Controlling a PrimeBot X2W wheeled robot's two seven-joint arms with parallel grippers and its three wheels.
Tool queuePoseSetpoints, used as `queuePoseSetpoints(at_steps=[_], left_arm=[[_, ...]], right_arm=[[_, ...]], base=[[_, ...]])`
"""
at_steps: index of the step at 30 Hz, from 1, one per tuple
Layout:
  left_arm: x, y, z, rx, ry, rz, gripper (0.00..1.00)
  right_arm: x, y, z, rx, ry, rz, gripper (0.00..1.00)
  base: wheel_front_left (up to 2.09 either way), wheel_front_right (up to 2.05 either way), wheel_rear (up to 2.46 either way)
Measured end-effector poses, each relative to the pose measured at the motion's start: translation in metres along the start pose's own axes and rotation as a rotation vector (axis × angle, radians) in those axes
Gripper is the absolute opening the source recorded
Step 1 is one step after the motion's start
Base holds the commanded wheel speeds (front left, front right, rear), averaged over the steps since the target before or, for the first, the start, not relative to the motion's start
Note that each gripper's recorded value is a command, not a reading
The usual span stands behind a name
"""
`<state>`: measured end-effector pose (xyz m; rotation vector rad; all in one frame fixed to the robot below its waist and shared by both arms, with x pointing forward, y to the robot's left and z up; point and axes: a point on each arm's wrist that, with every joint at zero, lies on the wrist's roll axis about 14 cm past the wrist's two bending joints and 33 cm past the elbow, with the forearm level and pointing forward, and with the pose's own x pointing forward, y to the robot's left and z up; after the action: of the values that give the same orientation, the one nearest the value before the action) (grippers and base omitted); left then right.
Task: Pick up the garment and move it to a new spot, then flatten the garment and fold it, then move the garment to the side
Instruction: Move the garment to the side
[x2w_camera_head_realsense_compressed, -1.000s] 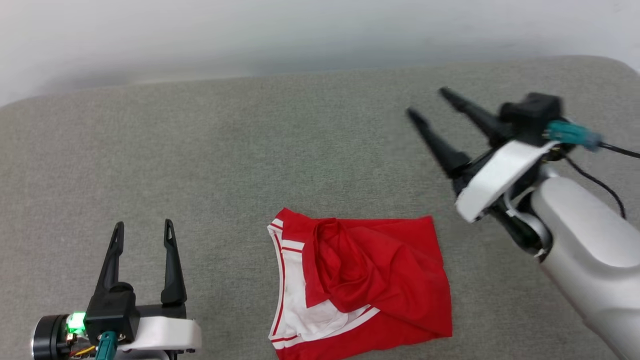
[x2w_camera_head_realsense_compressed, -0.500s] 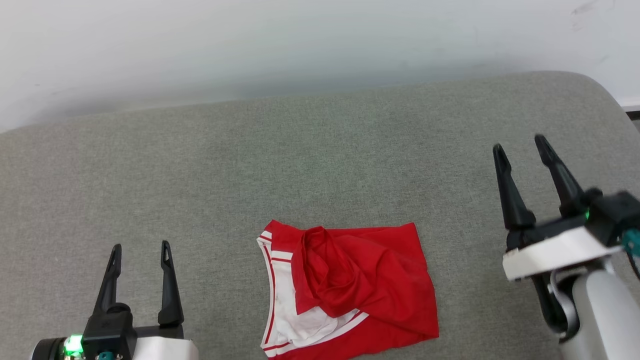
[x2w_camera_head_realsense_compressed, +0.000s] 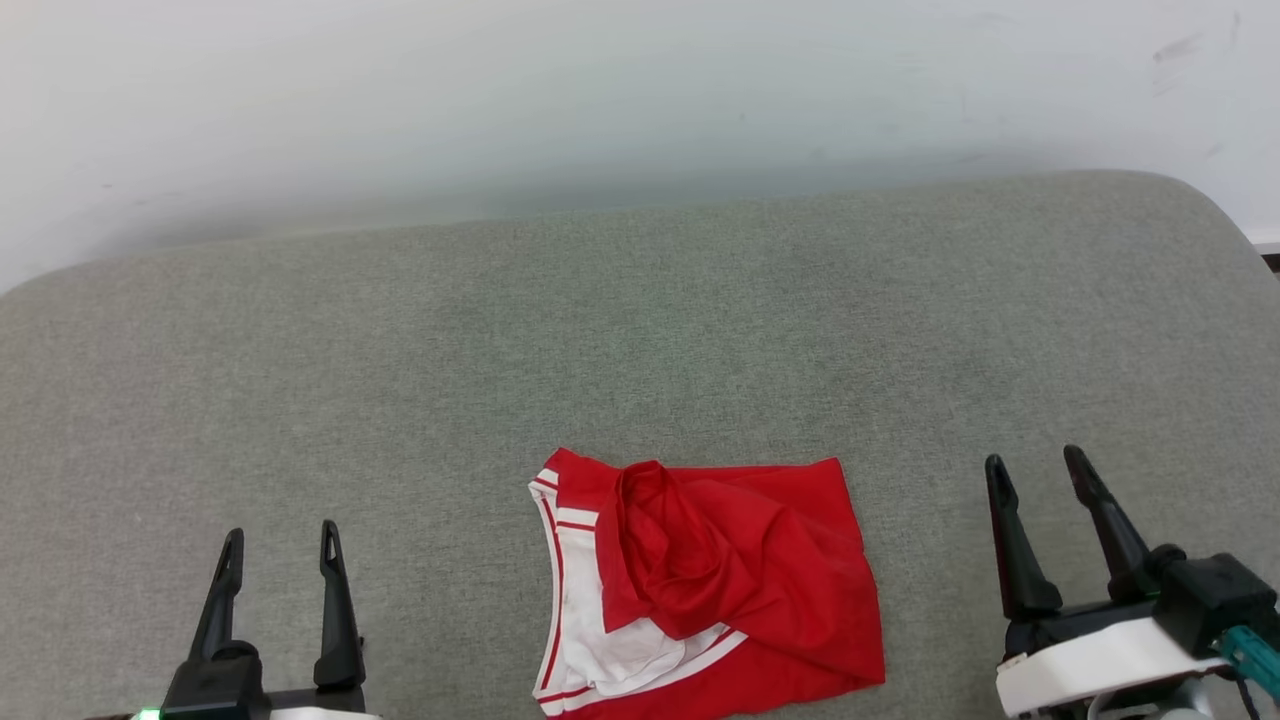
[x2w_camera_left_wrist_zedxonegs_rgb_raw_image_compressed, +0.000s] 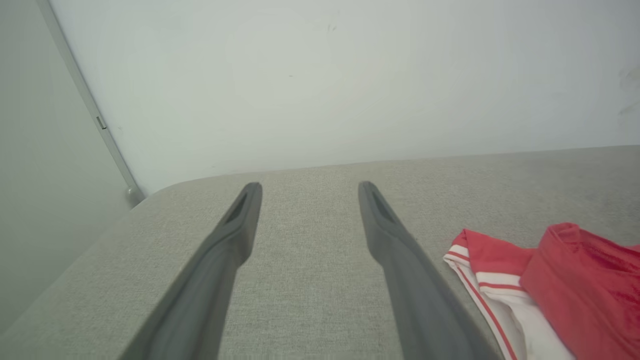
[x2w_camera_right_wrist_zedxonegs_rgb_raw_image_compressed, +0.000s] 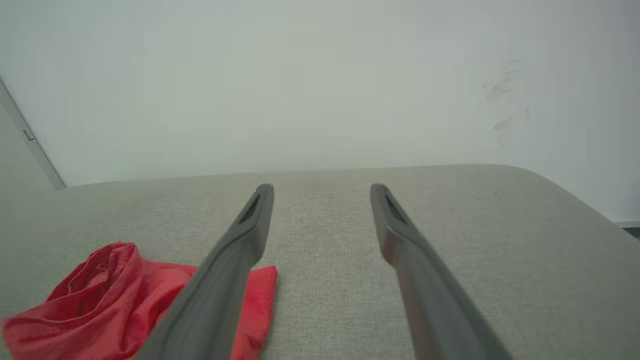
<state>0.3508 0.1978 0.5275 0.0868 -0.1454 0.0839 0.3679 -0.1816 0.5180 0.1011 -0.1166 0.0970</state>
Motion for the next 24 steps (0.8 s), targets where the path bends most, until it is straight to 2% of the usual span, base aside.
queuePoseSetpoints(at_steps=[7, 12, 15, 18, 24], left_arm=[[-0.001, 0.002, -0.004, 0.000, 0.014, 0.008, 1.00], [0.002, 0.001, -0.007, -0.002, 0.020, 0.003, 1.00], [0.005, 0.000, -0.008, -0.006, 0.021, 0.001, 1.00], [0.007, 0.000, -0.010, -0.005, 0.028, 0.002, 1.00], [0.012, -0.001, -0.014, -0.007, 0.034, 0.004, 1.00]], right_arm=[[0.006, 0.006, 0.007, -0.019, -0.021, 0.029, 1.00], [0.042, 0.005, 0.056, -0.108, -0.161, 0.092, 1.00], [0.065, 0.006, 0.073, -0.145, -0.169, 0.141, 1.00], [0.088, 0.013, 0.072, -0.144, -0.053, 0.206, 1.00], [0.091, 0.017, 0.017, -0.040, 0.445, 0.310, 1.00]], base=[[0.00, 0.00, 0.00], [0.00, 0.00, 0.00], [0.00, 0.00, 0.00], [0.00, 0.00, 0.00], [0.00, 0.00, 0.00]])
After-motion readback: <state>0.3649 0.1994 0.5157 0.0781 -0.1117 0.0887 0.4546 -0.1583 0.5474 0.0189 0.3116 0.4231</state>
